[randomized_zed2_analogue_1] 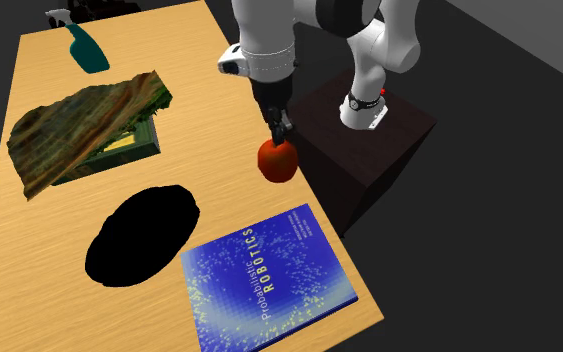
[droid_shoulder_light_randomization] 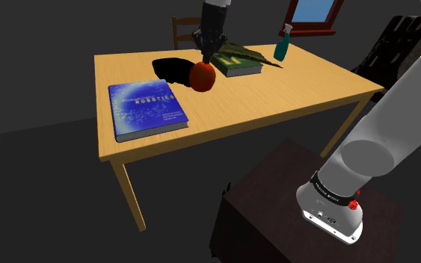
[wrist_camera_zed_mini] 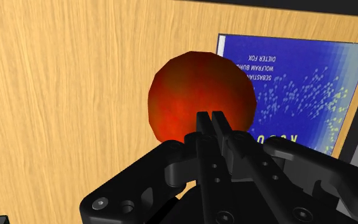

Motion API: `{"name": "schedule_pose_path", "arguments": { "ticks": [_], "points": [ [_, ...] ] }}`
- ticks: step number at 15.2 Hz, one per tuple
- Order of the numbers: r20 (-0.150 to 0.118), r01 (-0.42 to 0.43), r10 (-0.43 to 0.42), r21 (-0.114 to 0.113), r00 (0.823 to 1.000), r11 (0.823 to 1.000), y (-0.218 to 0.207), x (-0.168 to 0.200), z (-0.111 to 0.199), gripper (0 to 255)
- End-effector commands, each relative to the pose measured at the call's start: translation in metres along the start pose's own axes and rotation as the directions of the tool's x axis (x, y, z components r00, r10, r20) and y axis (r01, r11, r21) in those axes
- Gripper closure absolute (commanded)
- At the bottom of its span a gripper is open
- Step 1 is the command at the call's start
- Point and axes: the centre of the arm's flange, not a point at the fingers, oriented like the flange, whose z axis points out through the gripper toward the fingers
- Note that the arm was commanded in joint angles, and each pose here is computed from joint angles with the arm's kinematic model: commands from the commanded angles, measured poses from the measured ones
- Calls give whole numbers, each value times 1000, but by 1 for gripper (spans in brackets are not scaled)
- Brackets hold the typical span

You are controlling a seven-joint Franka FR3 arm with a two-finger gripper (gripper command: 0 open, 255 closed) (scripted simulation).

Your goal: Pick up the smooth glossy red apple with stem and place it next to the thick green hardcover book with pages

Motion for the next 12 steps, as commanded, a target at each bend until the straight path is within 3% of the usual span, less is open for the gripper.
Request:
{"name": "schedule_pose_path", "arguments": {
  "ticks": [1, 9, 12],
  "points": [
    [0, 0, 0, 0, 1000, 1000, -2, -1, -11, 255],
    [0, 0, 0, 0, 1000, 1000, -7, -2, -52, 255],
    [0, 0, 0, 0, 1000, 1000, 31, 9, -52, 255]
  ]
}}
